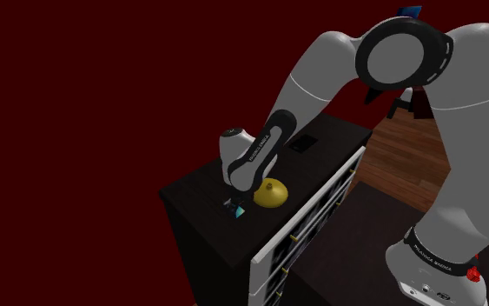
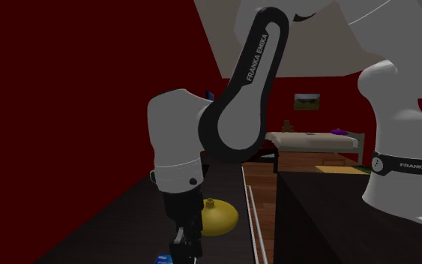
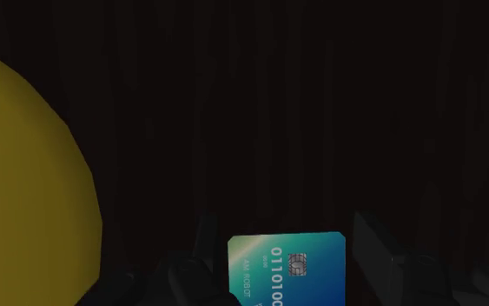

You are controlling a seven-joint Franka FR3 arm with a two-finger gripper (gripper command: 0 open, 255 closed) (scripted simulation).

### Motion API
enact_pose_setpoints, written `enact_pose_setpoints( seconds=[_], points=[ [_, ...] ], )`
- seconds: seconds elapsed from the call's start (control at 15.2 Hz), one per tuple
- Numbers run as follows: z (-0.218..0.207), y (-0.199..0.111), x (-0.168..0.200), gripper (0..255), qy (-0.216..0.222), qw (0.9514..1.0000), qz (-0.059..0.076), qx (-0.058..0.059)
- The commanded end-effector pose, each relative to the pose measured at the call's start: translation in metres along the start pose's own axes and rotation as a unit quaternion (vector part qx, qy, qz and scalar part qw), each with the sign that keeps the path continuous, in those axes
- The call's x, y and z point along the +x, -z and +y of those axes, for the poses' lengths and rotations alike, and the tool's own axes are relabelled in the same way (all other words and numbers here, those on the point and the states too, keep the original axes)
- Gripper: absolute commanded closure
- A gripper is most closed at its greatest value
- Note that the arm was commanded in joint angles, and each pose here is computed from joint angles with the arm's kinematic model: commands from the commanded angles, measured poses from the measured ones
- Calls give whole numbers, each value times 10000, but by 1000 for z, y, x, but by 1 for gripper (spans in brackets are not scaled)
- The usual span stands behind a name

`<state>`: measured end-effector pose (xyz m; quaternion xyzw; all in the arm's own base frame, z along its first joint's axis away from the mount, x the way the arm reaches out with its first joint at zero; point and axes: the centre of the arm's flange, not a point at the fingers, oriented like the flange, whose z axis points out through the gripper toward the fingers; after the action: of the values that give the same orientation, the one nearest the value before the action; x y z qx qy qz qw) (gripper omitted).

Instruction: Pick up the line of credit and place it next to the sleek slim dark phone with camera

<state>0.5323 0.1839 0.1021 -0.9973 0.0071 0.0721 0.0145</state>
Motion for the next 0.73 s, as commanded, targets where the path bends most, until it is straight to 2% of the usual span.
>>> enact_pose_setpoints(
  seconds=[0.0,0.53,0.66],
  points=[
    [0,-1,0,255,2,10000,-4,1],
    [0,-1,0,255,2,10000,-4,1],
    [-1,10,-2,255,2,10000,-4,0]
  ],
)
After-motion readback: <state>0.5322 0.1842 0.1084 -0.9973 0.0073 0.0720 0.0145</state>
